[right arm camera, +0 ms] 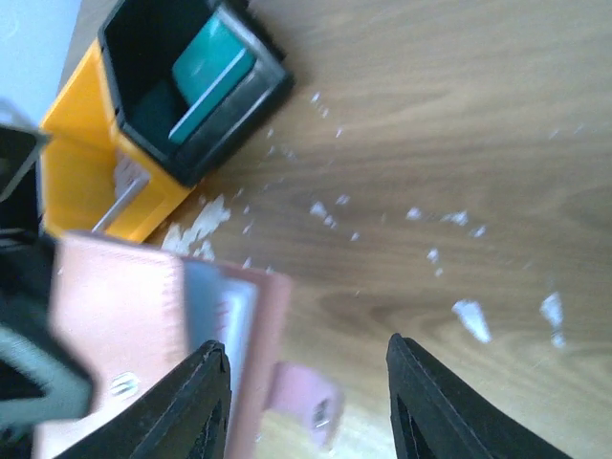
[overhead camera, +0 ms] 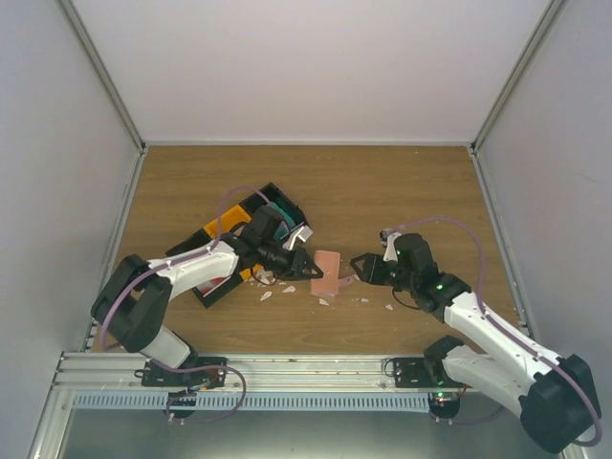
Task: Put the credit cards into the card holder
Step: Close the card holder at the center of the board.
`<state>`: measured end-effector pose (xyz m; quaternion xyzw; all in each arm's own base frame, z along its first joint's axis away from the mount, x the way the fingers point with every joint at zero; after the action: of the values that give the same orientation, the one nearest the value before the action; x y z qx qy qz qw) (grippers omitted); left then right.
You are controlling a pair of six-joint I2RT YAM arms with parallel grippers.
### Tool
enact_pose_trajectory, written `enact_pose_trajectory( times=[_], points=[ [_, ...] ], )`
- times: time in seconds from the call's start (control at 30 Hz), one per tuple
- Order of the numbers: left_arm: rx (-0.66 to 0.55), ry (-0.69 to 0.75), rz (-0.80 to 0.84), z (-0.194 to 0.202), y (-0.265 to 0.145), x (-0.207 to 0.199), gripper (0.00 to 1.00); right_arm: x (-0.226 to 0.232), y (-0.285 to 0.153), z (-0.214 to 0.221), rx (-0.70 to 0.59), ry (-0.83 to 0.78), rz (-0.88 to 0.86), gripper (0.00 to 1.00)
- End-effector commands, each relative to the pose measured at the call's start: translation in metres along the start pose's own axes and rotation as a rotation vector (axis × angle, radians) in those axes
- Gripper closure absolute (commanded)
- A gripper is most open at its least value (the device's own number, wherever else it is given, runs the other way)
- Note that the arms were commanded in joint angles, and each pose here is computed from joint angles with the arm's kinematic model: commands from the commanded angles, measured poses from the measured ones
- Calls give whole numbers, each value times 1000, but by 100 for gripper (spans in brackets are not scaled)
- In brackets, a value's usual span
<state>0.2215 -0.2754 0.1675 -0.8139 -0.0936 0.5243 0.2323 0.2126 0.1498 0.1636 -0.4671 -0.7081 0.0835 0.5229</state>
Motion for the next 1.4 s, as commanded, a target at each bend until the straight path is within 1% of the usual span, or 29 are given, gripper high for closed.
enact_pose_trajectory(
  times=[0.0,0.2,0.3,0.43,0.5,0.53,0.57,0.67,0.8,1.0,1.13,1.17,1.27,1.37],
  points=[
    [1,26,-30,3,15,15,100,-1,8,30,191,60,-84,55],
    [23,25,-35,6,22,22,100,-22,20,43,243,90,14,61],
    [28,25,-32,8,25,23,100,-26,25,49,279,97,11,65],
    [33,27,-26,8,26,23,100,-31,33,55,307,106,12,67],
    [33,27,-26,8,26,23,100,-33,37,57,315,112,12,72],
    [34,26,-26,8,26,24,100,-34,38,58,319,120,14,79],
    [35,26,-25,8,26,24,100,-34,39,58,320,128,9,83],
    [36,24,-23,10,27,24,100,-31,40,58,313,143,-25,90],
    [39,17,-18,11,27,24,100,-32,40,56,293,145,-20,91],
    [46,14,-21,14,28,25,100,-37,40,57,283,152,6,85],
    [47,10,-27,15,28,26,100,-38,38,56,275,152,17,84],
    [49,8,-27,15,28,27,100,-38,38,56,273,152,18,85],
    [48,7,-26,16,28,26,100,-37,38,57,277,146,5,94],
    [50,4,-27,17,29,27,100,-36,38,56,278,143,-3,99]
  ],
)
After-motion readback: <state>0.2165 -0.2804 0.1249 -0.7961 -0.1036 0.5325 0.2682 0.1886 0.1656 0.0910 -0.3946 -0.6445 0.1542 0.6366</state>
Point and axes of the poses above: each gripper's point midway between its finger pads, its own y axis out along the fingers, its own x axis along the line the jaws close on, z = x × y, the point moved 5 cm from there along -y, back along the fingers, and after that the axes turned 12 degrees about y, right-handed, at the moved point
